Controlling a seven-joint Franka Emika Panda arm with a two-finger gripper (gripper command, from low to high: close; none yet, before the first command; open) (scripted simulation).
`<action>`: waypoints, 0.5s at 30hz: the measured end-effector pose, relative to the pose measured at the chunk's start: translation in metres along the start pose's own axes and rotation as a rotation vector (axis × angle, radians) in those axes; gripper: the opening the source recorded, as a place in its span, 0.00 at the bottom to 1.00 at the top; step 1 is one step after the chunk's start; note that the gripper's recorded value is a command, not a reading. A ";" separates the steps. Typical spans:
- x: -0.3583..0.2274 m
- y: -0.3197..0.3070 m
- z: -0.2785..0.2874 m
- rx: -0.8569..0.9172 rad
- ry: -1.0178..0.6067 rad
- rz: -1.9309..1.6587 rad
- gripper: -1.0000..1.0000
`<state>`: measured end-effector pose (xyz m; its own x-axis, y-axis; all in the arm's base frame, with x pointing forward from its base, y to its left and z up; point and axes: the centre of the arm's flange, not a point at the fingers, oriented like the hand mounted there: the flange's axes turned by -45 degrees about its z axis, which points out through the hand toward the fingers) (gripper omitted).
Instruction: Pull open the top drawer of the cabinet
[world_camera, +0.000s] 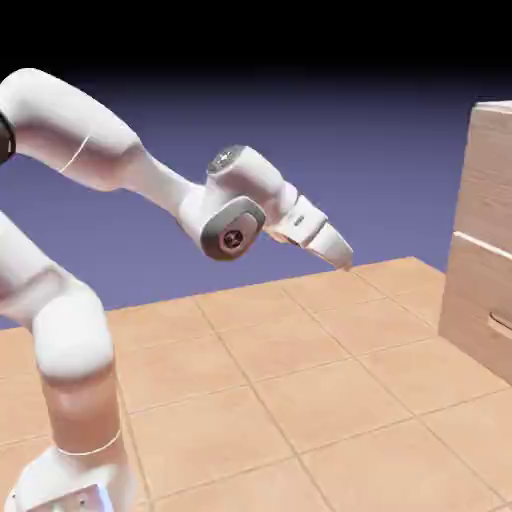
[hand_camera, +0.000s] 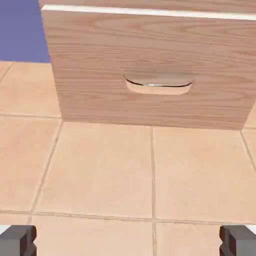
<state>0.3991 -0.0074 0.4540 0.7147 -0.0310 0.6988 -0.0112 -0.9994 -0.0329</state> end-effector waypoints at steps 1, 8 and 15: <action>0.003 0.010 0.008 0.004 -0.018 0.069 1.00; 0.008 0.086 0.070 -0.013 -0.135 0.537 1.00; -0.008 0.163 0.124 -0.099 -0.192 0.965 1.00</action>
<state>0.4783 -0.1681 0.3546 0.4692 -0.8391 0.2753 -0.7012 -0.5435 -0.4614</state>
